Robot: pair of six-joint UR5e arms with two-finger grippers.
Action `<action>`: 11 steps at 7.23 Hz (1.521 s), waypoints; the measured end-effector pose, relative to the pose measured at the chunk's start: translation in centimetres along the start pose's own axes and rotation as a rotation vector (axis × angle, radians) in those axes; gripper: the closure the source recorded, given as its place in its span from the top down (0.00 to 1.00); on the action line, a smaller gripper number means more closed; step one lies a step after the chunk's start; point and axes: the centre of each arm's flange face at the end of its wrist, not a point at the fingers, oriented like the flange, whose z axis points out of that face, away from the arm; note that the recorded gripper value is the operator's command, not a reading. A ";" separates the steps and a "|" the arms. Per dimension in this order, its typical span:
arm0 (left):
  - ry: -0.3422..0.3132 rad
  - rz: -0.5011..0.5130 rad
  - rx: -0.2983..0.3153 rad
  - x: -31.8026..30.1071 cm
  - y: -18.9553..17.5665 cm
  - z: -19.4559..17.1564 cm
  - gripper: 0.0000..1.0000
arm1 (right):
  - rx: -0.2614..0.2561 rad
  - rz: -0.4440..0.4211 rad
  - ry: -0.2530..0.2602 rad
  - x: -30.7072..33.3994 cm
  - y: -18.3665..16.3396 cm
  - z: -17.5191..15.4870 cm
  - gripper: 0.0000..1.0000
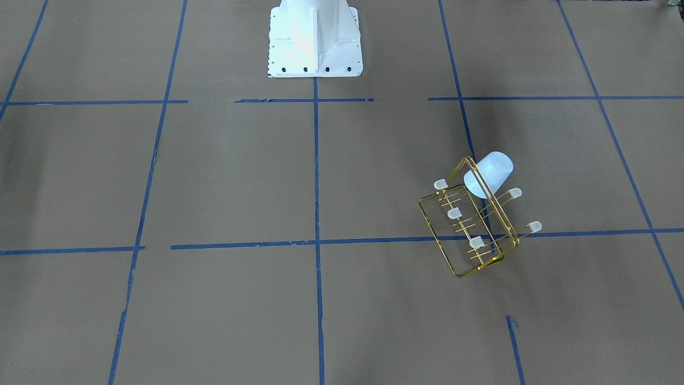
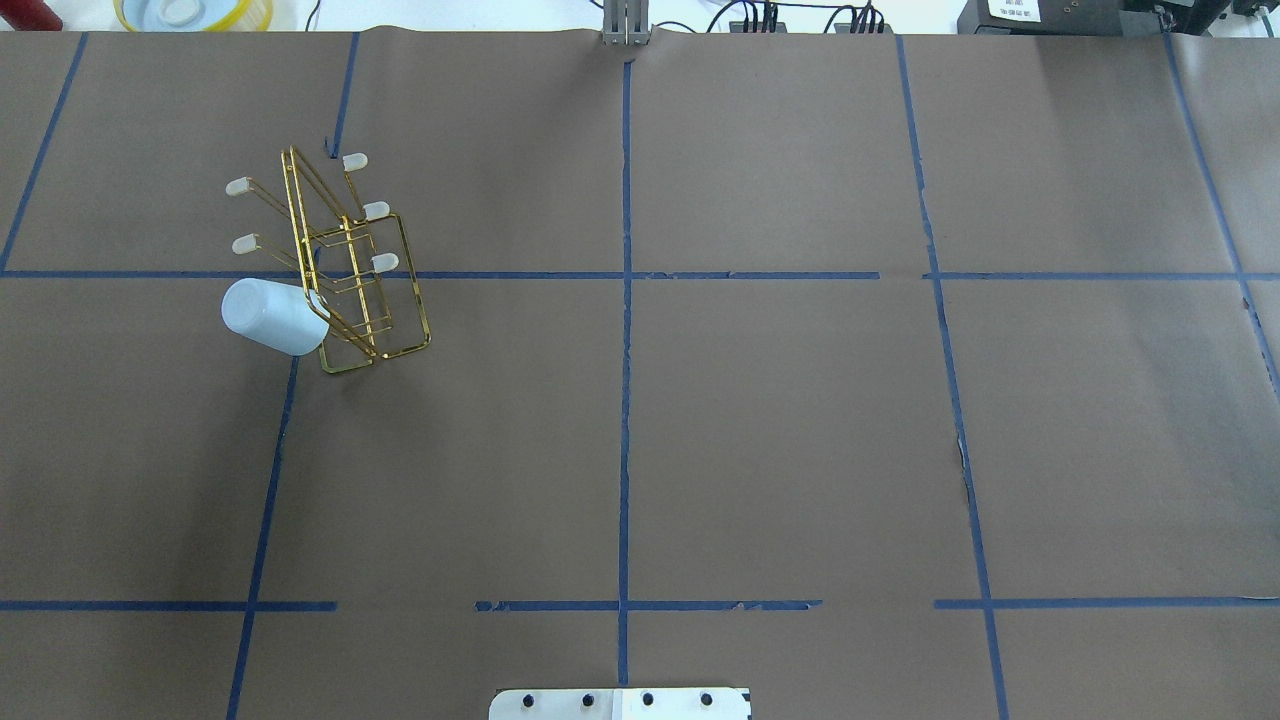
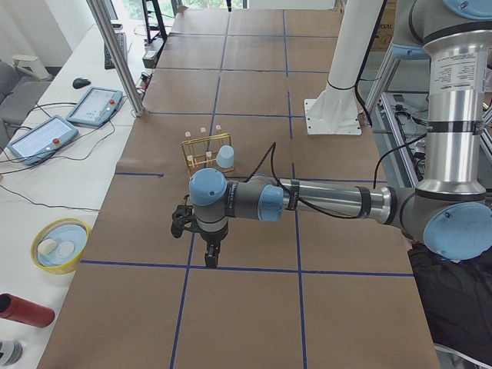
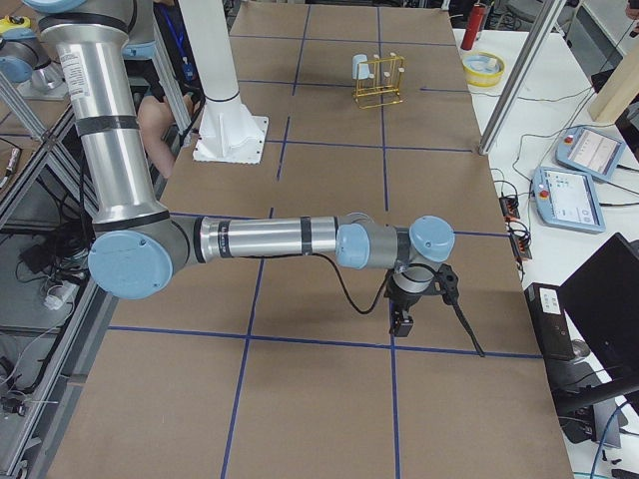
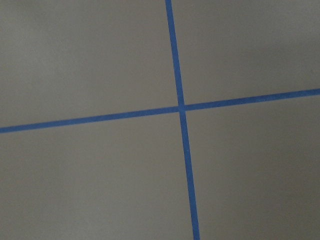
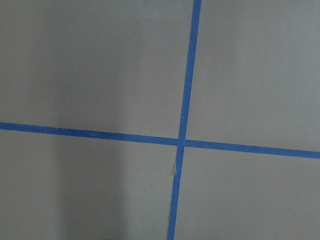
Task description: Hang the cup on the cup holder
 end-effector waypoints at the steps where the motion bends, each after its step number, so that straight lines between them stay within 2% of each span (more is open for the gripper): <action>1: 0.006 -0.015 -0.002 -0.1 -0.2 -0.5 1.00 | 0.000 0.000 0.000 0.0 0.0 0.0 1.00; 11: 0.013 -0.018 0.004 -0.2 -0.3 -0.8 1.00 | 0.000 0.000 0.000 0.0 0.0 0.0 1.00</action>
